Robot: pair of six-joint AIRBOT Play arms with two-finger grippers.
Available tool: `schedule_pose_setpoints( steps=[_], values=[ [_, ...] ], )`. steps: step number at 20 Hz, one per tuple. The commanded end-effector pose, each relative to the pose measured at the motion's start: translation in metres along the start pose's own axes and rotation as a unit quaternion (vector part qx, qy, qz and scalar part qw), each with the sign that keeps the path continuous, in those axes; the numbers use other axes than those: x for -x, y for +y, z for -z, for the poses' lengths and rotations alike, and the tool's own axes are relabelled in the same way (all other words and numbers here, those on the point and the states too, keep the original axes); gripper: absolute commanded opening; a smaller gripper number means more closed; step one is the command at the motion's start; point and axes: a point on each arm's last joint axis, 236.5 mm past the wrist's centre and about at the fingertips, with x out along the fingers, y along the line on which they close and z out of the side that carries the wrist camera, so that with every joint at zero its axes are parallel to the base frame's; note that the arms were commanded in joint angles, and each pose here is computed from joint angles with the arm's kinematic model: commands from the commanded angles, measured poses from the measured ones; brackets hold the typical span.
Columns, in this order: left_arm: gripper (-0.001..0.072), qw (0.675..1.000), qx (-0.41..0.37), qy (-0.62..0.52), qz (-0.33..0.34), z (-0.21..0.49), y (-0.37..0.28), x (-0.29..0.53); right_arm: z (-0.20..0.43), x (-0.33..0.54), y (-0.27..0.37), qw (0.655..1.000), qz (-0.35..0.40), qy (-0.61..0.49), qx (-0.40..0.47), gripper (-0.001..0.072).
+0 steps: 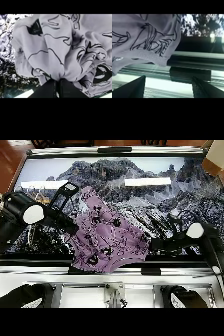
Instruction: Fold the shirts.
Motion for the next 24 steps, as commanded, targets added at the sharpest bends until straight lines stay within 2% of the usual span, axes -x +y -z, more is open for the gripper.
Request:
schedule_pose_setpoints(
  steps=[1, 5, 9, 10, 11, 12, 15, 17, 18, 20, 22, 24],
  values=[
    [0.0067, 1.000, -0.001, -0.002, -0.005, 0.000, 0.003, -0.004, 0.006, -0.039, -0.002, 0.997, -0.018, 0.062, -0.039, 0.0677],
    [0.0068, 1.000, 0.000, -0.022, -0.005, -0.010, 0.003, -0.003, 0.004, -0.069, 0.003, 0.990, -0.039, 0.111, -0.080, 0.0677],
    [0.0068, 0.998, -0.001, -0.058, -0.006, -0.027, 0.003, -0.002, -0.016, -0.084, 0.018, 0.986, -0.078, 0.091, -0.116, 0.0676],
    [0.0068, 0.998, -0.001, -0.063, -0.006, -0.029, 0.003, -0.002, -0.018, -0.085, 0.016, 0.987, -0.074, 0.086, -0.114, 0.0573],
    [0.0068, 0.998, -0.001, -0.065, -0.006, -0.030, 0.003, -0.001, -0.020, -0.084, 0.017, 0.987, -0.077, 0.082, -0.112, 0.0250],
    [0.0068, 0.998, -0.001, -0.068, -0.008, -0.031, 0.004, -0.001, -0.023, -0.082, 0.021, 0.987, -0.084, 0.080, -0.109, 0.0104],
    [0.0068, 0.996, -0.005, -0.081, -0.032, -0.038, 0.016, 0.006, -0.044, -0.049, 0.045, 0.992, -0.114, 0.052, -0.021, 0.0091],
    [0.0067, 0.992, -0.006, -0.105, -0.067, -0.052, 0.034, 0.034, -0.090, 0.016, 0.066, 0.990, -0.109, -0.062, 0.057, 0.0091],
    [0.0067, 0.988, -0.002, -0.124, -0.094, -0.061, 0.049, 0.058, -0.112, 0.063, 0.081, 0.978, -0.103, -0.140, 0.111, 0.0091],
    [0.0068, 0.974, 0.022, -0.185, -0.132, -0.081, 0.075, 0.124, -0.143, 0.199, 0.114, 0.916, -0.072, -0.337, 0.203, 0.0091],
    [0.0068, 0.950, 0.074, -0.273, -0.136, -0.095, 0.092, 0.204, -0.127, 0.368, 0.144, 0.796, -0.040, -0.556, 0.238, 0.0092],
    [0.0067, 0.916, 0.114, -0.361, -0.133, -0.093, 0.102, 0.281, -0.053, 0.513, 0.160, 0.652, -0.039, -0.720, 0.234, 0.0091]
  ],
)
